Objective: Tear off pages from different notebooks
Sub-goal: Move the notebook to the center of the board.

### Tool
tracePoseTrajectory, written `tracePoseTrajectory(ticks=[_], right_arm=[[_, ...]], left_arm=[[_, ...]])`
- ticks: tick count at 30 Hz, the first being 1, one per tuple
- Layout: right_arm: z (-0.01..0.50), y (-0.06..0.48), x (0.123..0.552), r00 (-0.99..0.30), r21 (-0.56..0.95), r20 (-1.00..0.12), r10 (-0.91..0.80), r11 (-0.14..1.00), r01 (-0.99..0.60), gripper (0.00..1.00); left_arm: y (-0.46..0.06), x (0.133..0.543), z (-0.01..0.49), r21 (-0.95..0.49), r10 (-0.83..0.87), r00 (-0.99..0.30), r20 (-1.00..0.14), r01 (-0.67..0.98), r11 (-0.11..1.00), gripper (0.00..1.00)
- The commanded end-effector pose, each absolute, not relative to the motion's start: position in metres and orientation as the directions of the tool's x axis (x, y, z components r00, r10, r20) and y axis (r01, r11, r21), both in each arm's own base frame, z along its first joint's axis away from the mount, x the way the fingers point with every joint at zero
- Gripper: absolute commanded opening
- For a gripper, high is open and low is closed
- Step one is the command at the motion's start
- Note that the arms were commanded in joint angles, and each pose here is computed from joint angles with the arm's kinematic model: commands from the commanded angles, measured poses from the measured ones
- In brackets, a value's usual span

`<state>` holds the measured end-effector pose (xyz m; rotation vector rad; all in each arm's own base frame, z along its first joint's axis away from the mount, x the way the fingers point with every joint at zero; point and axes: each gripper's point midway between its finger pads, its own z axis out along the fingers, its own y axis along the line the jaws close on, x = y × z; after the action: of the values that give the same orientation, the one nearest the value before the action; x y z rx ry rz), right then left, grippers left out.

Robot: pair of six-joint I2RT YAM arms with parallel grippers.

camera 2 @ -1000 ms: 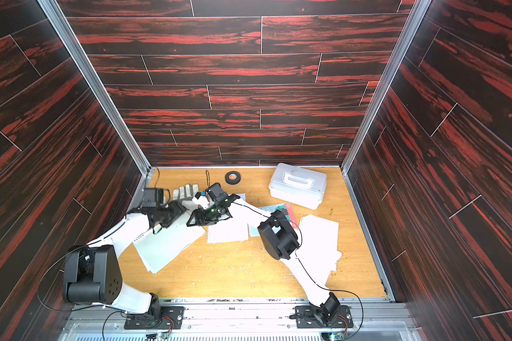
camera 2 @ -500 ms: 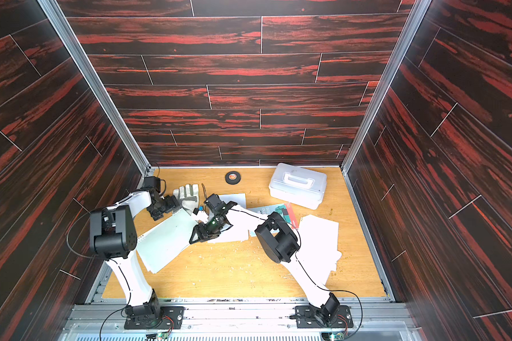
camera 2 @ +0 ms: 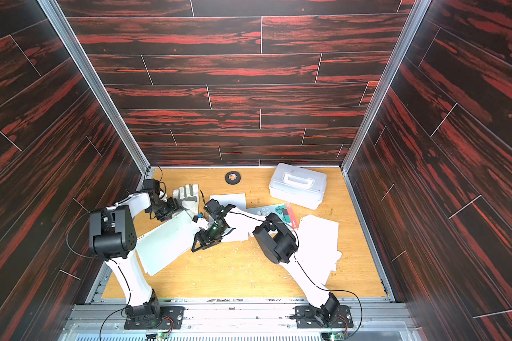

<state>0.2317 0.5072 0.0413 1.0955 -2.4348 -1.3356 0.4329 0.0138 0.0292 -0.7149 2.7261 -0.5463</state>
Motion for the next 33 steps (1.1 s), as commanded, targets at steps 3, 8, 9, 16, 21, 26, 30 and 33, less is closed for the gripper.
tracePoseTrajectory(ticks=[3,8,9,16,21,26,30,33], right_arm=[[0.02,0.523,0.252,-0.763,0.794,-0.166,-0.624,0.375,-0.479,0.73],[0.032,0.541,0.265,-0.786,0.82,-0.19,-0.589,0.345,-0.457,0.73],[0.033,0.541,0.269,-0.791,0.821,-0.194,-0.58,0.346,-0.455,0.73],[0.047,0.536,0.296,-0.821,0.826,-0.219,-0.528,0.348,-0.444,0.73],[0.053,0.529,0.304,-0.821,0.813,-0.235,-0.52,0.358,-0.459,0.73],[0.078,0.52,0.308,-0.785,0.714,-0.337,-0.519,0.402,-0.573,0.73],[0.091,0.503,0.309,-0.771,0.633,-0.393,-0.502,0.46,-0.622,0.73],[0.089,0.488,0.305,-0.772,0.598,-0.39,-0.502,0.5,-0.627,0.73]], left_arm=[[-0.024,0.376,0.022,-0.504,-0.536,-0.843,0.054,-0.486,0.714,0.67],[-0.046,0.372,0.03,-0.602,-0.561,-0.825,0.071,-0.483,0.635,0.58],[-0.05,0.371,0.033,-0.615,-0.56,-0.826,0.07,-0.478,0.628,0.57],[-0.077,0.364,0.052,-0.681,-0.517,-0.853,0.08,-0.425,0.596,0.49],[-0.075,0.355,0.056,-0.664,-0.502,-0.862,0.066,-0.414,0.623,0.47],[-0.066,0.366,0.068,-0.661,-0.552,-0.834,-0.017,-0.404,0.632,0.47],[-0.046,0.377,0.092,-0.646,-0.628,-0.759,-0.172,-0.394,0.653,0.52],[-0.025,0.374,0.109,-0.609,-0.686,-0.671,-0.28,-0.428,0.668,0.52]])
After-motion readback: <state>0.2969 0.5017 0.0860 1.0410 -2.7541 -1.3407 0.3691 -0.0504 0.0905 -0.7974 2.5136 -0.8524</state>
